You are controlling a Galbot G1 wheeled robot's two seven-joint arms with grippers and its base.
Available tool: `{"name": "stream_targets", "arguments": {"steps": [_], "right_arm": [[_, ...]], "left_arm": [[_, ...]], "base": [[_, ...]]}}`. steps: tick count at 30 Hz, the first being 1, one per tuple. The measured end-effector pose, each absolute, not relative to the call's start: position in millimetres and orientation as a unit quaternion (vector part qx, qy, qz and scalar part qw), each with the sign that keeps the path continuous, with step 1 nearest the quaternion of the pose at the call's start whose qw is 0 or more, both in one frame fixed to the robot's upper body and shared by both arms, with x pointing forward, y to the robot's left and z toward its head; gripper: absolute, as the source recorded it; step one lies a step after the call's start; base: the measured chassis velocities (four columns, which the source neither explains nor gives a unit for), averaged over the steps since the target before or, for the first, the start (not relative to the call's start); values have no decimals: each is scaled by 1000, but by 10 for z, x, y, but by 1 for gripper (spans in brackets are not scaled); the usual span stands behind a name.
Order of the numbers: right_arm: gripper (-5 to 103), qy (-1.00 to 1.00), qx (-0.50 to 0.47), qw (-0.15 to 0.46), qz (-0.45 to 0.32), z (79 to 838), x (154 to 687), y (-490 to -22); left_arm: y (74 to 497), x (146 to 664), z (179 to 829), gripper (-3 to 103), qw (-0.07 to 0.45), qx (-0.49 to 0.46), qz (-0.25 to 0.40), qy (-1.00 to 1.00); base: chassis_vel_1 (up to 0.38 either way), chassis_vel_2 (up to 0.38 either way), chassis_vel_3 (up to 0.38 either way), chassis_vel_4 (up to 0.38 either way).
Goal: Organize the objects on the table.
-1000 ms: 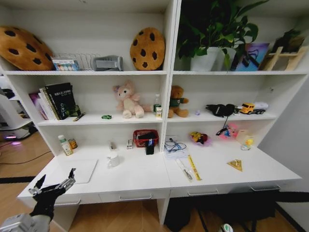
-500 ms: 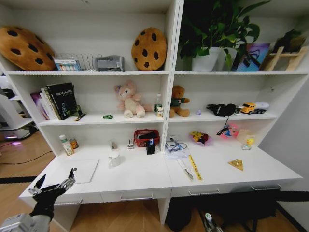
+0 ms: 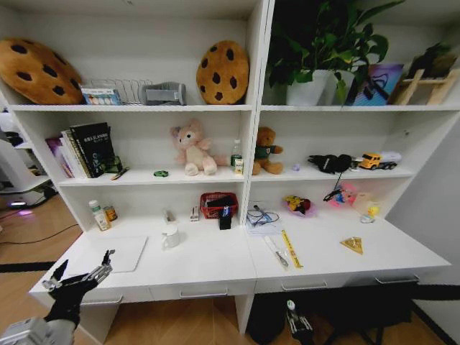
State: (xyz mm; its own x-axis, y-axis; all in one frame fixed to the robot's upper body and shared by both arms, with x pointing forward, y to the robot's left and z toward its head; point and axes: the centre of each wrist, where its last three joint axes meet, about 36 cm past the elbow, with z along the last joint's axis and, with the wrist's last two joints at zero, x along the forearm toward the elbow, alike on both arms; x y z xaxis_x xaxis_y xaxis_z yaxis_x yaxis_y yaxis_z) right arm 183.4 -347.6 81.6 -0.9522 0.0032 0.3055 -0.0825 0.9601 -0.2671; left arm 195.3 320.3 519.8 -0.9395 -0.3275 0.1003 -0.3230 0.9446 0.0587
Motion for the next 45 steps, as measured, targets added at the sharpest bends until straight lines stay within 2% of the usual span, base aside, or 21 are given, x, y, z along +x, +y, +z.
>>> {"name": "stream_targets", "arguments": {"steps": [12,30,31,32,33,35,36,38,39,40,41,42,44,45], "right_arm": [[25,-973,36,183,138,411,2092,-3308],[23,-976,25,173,127,441,2521,-3215],[33,-977,25,170,123,433,2537,-3164],[38,-978,26,171,119,430,2535,-3114],[38,-978,26,171,119,430,2535,-3114],[49,-977,26,175,116,412,2511,-3057],[49,-977,26,175,116,412,2511,-3057],[61,-978,21,173,110,404,2479,-3004],[61,-978,21,173,110,404,2479,-3004],[66,-979,21,171,110,409,2454,-3005],[72,-979,26,163,115,430,2372,-3042],[72,-979,26,163,115,430,2372,-3042],[83,-978,44,151,134,485,2105,-3171],[83,-978,44,151,134,485,2105,-3171]], "left_arm": [[3203,1953,5198,100,54,165,-21,-985],[3203,1953,5198,100,54,165,-21,-985],[3203,1953,5198,100,54,165,-21,-985],[3203,1953,5198,100,54,165,-21,-985],[3203,1953,5198,100,54,165,-21,-985],[3203,1953,5198,100,54,165,-21,-985],[3203,1953,5198,100,54,165,-21,-985],[3203,1953,5198,100,54,165,-21,-985],[3203,1953,5198,100,54,165,-21,-985],[3203,1953,5199,100,54,165,-21,-985],[3203,1953,5198,100,54,165,-21,-985],[3203,1953,5198,100,54,165,-21,-985],[3203,1953,5198,100,54,165,-21,-985],[3203,1953,5198,100,54,165,-21,-985]], "base": [[0,0,0,0],[0,0,0,0],[0,0,0,0],[0,0,0,0],[0,0,0,0],[0,0,0,0],[0,0,0,0],[0,0,0,0],[0,0,0,0],[0,0,0,0],[0,0,0,0],[0,0,0,0],[0,0,0,0],[0,0,0,0]]}}
